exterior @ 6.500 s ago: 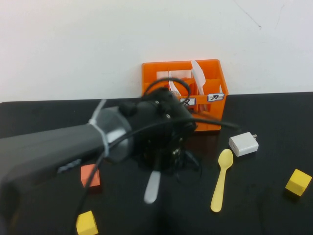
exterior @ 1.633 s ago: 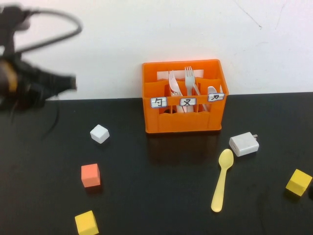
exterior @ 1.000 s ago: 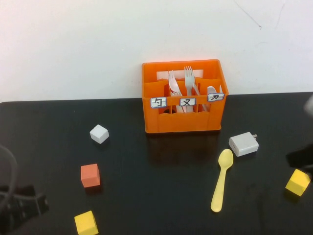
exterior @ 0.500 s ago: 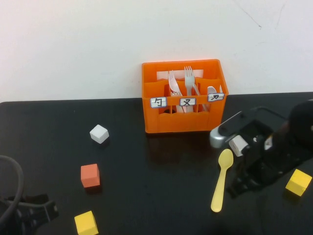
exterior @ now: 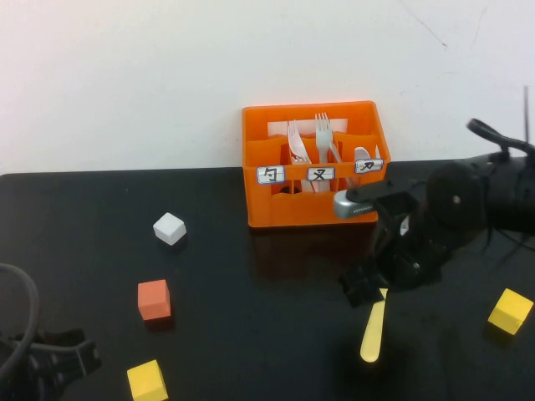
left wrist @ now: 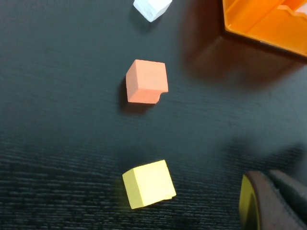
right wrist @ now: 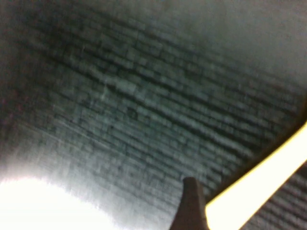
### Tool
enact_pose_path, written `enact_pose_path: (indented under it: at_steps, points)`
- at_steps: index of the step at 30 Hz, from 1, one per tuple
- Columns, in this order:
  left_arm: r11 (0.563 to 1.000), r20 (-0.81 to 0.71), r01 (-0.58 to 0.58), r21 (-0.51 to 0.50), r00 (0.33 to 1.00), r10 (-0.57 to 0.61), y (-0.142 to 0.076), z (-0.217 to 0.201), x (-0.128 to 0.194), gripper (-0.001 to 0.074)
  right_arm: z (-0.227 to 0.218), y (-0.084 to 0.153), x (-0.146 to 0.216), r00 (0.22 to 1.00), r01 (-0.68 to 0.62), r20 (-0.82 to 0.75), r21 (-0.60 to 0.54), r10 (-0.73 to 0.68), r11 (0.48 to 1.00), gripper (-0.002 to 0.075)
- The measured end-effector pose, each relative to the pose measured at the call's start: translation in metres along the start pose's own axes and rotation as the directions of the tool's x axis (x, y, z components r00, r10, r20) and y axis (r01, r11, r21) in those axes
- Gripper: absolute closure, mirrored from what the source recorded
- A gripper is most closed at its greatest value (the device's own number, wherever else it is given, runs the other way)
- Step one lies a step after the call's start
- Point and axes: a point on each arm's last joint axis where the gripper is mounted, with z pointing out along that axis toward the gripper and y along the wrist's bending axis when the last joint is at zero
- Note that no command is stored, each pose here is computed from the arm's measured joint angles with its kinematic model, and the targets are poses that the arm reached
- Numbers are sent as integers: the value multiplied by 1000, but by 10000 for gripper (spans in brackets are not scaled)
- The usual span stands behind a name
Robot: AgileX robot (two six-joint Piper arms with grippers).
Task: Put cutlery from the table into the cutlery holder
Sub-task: Pick up the spoon
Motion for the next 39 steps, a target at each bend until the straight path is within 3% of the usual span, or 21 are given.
enact_pose_path:
  at_steps: [12,23,39]
  points:
    - [999,-4,36,24,999,-36,-2,0,0,737,36,-11,-9,995,14,-96,97,-5,995,191]
    - [999,10,36,39,999,-36,-4,0,-1,736,40,-22,1,967,124,-241,191,-76,974,202]
    - [998,7,36,47,999,-37,-4,0,-1,736,41,-20,-4,981,102,-179,172,-71,980,214]
